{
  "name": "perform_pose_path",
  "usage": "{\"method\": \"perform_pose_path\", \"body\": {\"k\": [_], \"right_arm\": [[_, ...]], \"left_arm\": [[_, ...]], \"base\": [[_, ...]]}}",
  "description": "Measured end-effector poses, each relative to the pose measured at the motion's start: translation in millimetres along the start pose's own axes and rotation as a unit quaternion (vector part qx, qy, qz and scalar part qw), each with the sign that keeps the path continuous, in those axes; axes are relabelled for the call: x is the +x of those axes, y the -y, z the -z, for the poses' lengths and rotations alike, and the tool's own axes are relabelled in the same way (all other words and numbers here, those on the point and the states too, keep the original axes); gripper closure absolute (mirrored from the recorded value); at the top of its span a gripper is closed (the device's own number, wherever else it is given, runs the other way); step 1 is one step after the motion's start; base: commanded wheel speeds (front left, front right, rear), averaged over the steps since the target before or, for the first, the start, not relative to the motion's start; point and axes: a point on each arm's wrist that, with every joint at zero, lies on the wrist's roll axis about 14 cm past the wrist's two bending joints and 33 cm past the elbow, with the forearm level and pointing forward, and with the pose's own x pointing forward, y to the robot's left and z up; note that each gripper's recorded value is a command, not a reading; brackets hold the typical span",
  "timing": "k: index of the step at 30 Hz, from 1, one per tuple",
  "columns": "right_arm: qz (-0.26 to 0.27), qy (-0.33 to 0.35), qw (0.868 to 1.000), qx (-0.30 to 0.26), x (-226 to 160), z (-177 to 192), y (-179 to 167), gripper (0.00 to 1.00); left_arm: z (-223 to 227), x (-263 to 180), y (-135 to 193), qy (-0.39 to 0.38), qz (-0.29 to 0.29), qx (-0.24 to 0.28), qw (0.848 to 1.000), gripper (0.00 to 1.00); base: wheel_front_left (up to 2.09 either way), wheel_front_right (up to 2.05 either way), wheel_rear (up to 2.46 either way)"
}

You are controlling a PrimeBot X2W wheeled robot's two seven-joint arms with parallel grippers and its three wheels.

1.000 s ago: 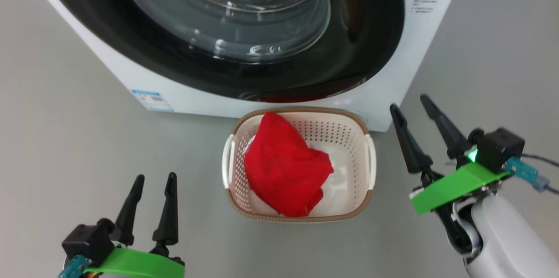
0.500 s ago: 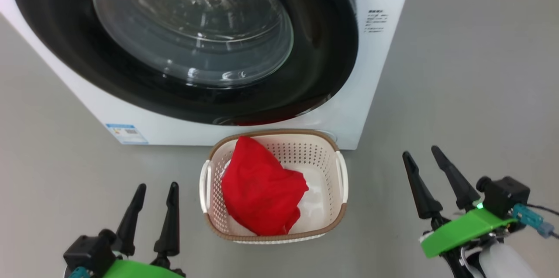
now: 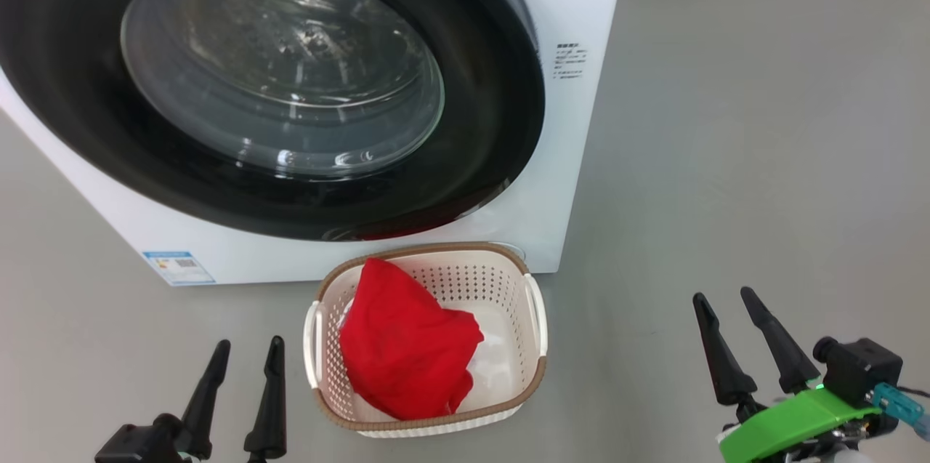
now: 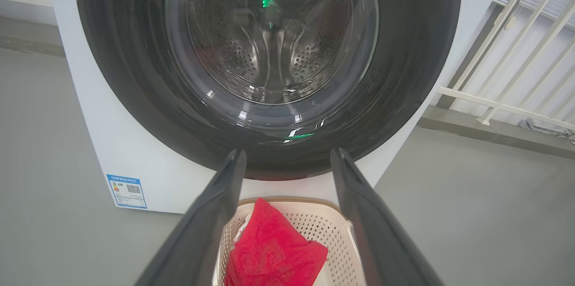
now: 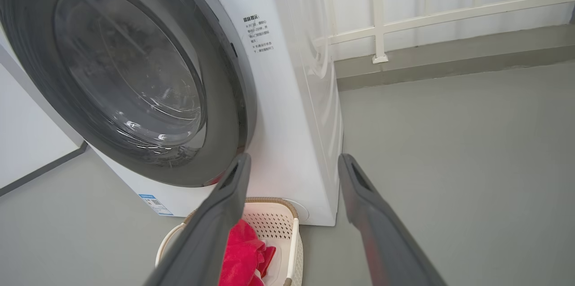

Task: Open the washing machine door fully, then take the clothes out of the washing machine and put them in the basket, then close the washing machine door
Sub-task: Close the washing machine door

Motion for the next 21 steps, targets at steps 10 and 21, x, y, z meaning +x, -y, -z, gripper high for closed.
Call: {"method": "perform_pose_path", "body": {"k": [10, 21], "right_arm": [[0.034, 0.008, 0.999, 0.003, -22, -4, 18, 0.0], [0.042, 0.008, 0.999, 0.011, -26, -1, 20, 0.0]], "left_arm": [[0, -5, 7, -0.001, 0.015, 0.009, 1.0, 0.0], [4, -5, 7, -0.006, 0.015, 0.01, 1.0, 0.0]], "base": [[0.0, 0.0, 0.0], [0.0, 0.0, 0.0]]}}
